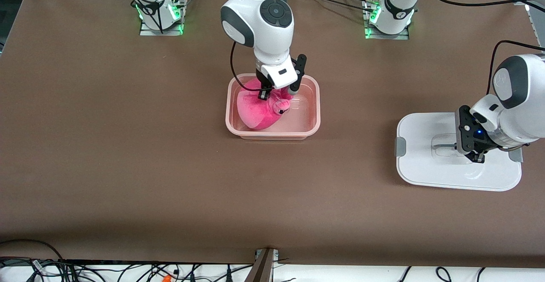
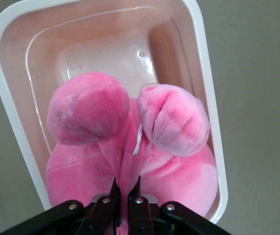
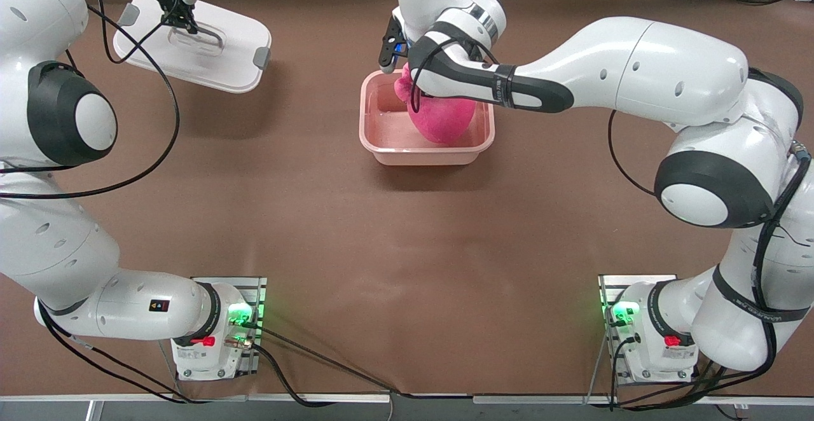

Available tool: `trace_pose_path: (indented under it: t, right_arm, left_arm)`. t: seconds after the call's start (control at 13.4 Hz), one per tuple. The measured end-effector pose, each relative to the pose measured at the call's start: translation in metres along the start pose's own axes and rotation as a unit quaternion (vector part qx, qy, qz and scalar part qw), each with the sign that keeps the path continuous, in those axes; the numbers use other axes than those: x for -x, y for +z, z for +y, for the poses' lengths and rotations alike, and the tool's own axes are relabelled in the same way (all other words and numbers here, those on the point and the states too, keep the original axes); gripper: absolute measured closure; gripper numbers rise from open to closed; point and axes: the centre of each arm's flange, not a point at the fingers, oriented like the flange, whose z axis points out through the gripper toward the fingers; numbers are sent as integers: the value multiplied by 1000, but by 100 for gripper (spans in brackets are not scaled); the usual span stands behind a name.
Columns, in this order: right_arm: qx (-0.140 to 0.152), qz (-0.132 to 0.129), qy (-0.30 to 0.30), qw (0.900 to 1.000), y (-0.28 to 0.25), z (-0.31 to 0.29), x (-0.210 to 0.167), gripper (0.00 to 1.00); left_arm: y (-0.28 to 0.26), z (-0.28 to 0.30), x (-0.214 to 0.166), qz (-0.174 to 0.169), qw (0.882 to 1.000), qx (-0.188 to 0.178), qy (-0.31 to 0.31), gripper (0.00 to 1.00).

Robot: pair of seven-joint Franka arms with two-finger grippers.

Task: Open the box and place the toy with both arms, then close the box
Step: 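Carry the pink plush toy into the pink box and release it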

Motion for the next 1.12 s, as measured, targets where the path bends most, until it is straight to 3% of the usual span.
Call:
trace_pose_path:
  t: [0.52,0.75,0.97,1.12]
  right_arm:
    - [-3,-51,-22,998,69,-7,-9,92]
    - [11,-44,-23,999,77,-5,-14,67]
    - [26,-3,11,1000,73,-7,-26,32]
    - [30,9,28,999,68,-12,-32,11]
  left_arm:
    - [0,0,0,0,1000,0,0,93]
    - [0,0,0,0,1000,0,0,93]
    - [0,0,0,0,1000,0,0,93]
    - [0,0,-1,0,1000,0,1,93]
